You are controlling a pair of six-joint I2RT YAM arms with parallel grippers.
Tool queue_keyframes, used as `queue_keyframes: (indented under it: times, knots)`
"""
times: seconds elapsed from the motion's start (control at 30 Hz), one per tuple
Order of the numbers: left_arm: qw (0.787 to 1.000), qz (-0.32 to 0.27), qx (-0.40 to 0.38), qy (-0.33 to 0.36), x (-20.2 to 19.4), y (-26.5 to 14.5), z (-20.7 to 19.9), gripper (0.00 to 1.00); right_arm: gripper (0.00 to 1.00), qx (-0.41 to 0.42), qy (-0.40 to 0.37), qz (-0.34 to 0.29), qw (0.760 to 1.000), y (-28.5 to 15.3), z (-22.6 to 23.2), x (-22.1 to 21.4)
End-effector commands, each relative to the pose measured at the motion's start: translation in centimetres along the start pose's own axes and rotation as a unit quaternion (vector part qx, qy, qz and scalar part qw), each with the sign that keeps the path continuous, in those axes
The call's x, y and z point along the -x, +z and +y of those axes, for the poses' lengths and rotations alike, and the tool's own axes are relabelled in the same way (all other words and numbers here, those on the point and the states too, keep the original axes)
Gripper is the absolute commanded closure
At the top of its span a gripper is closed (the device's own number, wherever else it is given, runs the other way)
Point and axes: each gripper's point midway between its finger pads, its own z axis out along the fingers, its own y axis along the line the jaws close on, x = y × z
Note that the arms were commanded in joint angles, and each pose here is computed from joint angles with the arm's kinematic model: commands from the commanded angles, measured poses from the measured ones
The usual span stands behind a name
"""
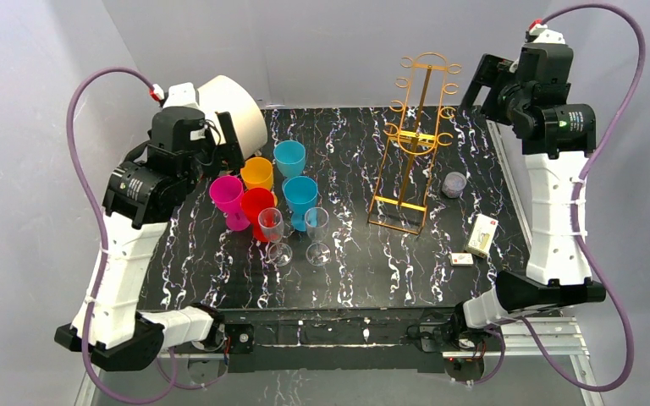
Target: Take the wine glass off the wine glass rack
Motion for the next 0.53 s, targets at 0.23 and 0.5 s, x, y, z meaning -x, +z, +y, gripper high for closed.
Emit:
queue_keyframes:
  times: [0.23, 0.5]
  knots:
    - [1.0, 0.01, 0.002, -0.002, -0.2, 0.8, -0.4, 0.02, 0.01, 0.163, 0.005, -0.047, 0.986, -5.8, 4.8, 0.7]
    - [1.0, 0.001, 0.003, -0.015, -0.1, 0.7, -0.3, 0.02, 0.01, 0.172, 0.008, -0.072, 0.982, -6.9, 4.8, 1.3]
